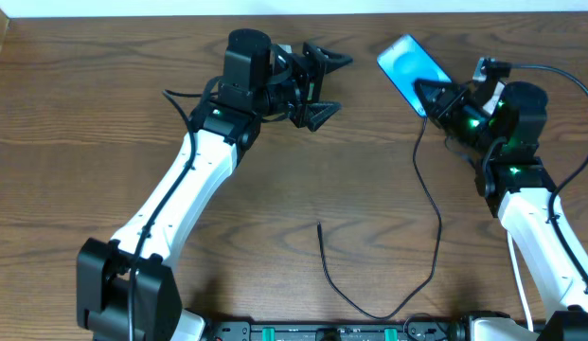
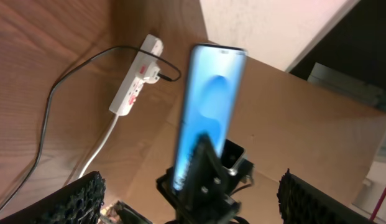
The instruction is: Plug charger to phone and switch on socket
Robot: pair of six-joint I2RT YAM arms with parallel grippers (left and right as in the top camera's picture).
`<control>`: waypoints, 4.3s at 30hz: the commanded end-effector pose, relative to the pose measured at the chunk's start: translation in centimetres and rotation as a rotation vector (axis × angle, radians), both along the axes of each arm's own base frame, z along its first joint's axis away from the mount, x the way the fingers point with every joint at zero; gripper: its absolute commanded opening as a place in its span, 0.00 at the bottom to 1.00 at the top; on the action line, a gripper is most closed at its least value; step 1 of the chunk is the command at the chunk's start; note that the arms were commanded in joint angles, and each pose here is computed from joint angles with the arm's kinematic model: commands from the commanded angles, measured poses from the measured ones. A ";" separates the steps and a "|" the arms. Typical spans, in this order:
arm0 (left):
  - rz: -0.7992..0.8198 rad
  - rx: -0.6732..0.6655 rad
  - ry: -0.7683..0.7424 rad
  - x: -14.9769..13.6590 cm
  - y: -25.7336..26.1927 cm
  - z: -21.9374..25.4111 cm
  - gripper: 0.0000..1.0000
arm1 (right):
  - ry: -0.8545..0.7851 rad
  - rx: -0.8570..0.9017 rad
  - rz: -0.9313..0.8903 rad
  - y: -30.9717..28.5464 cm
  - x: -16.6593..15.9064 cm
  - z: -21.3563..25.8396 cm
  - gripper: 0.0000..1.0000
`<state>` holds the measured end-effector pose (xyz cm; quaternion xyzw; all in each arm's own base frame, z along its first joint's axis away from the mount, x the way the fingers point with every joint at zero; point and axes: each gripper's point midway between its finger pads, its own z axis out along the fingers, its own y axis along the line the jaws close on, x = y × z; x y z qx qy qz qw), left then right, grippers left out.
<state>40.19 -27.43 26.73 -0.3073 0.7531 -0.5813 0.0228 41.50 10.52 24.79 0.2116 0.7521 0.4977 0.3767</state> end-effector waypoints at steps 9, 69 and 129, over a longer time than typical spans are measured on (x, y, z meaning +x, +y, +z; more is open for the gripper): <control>0.114 0.025 -0.127 2.3 1.4 2.2 0.88 | 0.291 0.535 0.166 5.1 -2.6 4.9 0.01; 0.171 0.095 -0.162 2.5 0.5 1.5 0.40 | 0.425 0.660 0.224 9.9 -4.3 5.7 0.01; -0.242 -0.034 -0.748 -0.6 19.8 6.5 0.07 | -0.046 0.140 0.400 8.2 -4.6 6.3 0.99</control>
